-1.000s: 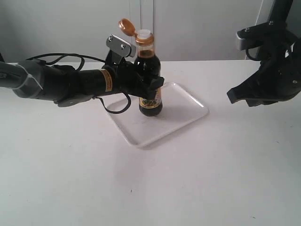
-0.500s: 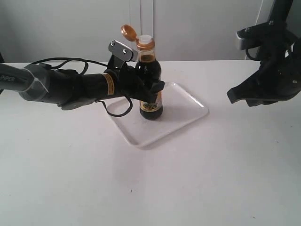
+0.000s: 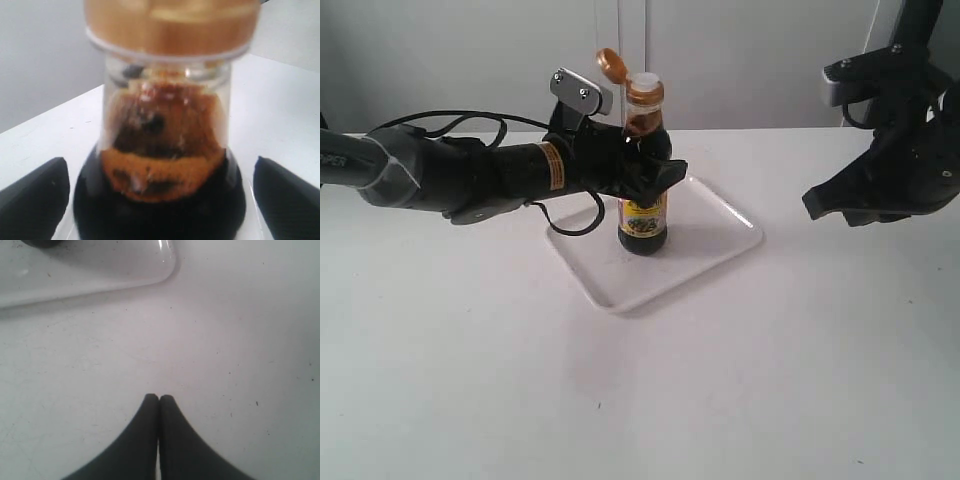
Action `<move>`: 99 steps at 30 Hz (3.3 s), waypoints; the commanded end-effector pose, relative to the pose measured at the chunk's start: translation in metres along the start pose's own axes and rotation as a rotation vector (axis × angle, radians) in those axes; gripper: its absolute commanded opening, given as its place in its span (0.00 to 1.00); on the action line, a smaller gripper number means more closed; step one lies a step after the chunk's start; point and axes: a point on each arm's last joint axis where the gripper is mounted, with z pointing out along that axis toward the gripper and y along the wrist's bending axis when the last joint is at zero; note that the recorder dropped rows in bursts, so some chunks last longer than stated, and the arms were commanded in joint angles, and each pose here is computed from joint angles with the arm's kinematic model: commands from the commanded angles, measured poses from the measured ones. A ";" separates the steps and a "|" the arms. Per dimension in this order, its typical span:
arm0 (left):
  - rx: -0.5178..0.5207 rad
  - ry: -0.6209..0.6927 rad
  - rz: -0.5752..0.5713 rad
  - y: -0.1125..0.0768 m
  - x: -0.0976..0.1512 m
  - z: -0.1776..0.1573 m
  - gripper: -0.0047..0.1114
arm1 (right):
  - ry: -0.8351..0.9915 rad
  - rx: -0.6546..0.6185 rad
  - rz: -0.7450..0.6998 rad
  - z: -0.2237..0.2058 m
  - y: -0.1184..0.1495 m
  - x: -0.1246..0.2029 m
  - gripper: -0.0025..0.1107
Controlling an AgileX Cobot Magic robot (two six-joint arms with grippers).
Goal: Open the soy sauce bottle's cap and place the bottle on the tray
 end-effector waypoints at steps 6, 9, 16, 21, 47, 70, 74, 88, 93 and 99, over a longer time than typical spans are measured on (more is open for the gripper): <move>0.008 -0.010 0.009 -0.001 -0.004 -0.001 0.94 | -0.009 0.005 0.009 -0.003 -0.002 -0.001 0.02; 0.015 -0.008 0.021 -0.002 -0.004 -0.001 0.94 | -0.009 0.005 0.009 -0.003 -0.002 -0.001 0.02; 0.020 -0.004 0.029 -0.002 -0.004 -0.001 0.94 | -0.009 0.005 0.009 -0.003 -0.002 -0.001 0.02; 0.024 -0.001 0.035 -0.003 -0.003 -0.001 0.94 | -0.009 0.005 0.009 -0.003 -0.002 -0.001 0.02; -0.023 -0.100 0.162 -0.018 -0.103 -0.055 0.94 | -0.003 0.003 0.010 -0.003 -0.002 0.000 0.02; -0.089 -0.076 0.323 -0.038 -0.168 -0.120 0.86 | -0.008 0.004 0.010 -0.003 -0.002 0.000 0.02; -0.138 -0.066 0.330 -0.040 -0.179 -0.135 0.64 | -0.005 0.003 0.010 -0.003 -0.002 0.000 0.02; -0.489 -0.085 0.403 -0.022 -0.204 -0.171 0.04 | 0.008 0.001 0.011 -0.003 -0.002 0.001 0.02; -0.708 -0.077 0.415 -0.011 -0.212 -0.192 0.04 | 0.008 0.001 0.011 -0.003 -0.002 0.001 0.02; -0.992 -0.034 0.374 0.005 -0.211 -0.215 0.04 | 0.003 0.002 0.011 -0.003 -0.002 0.001 0.02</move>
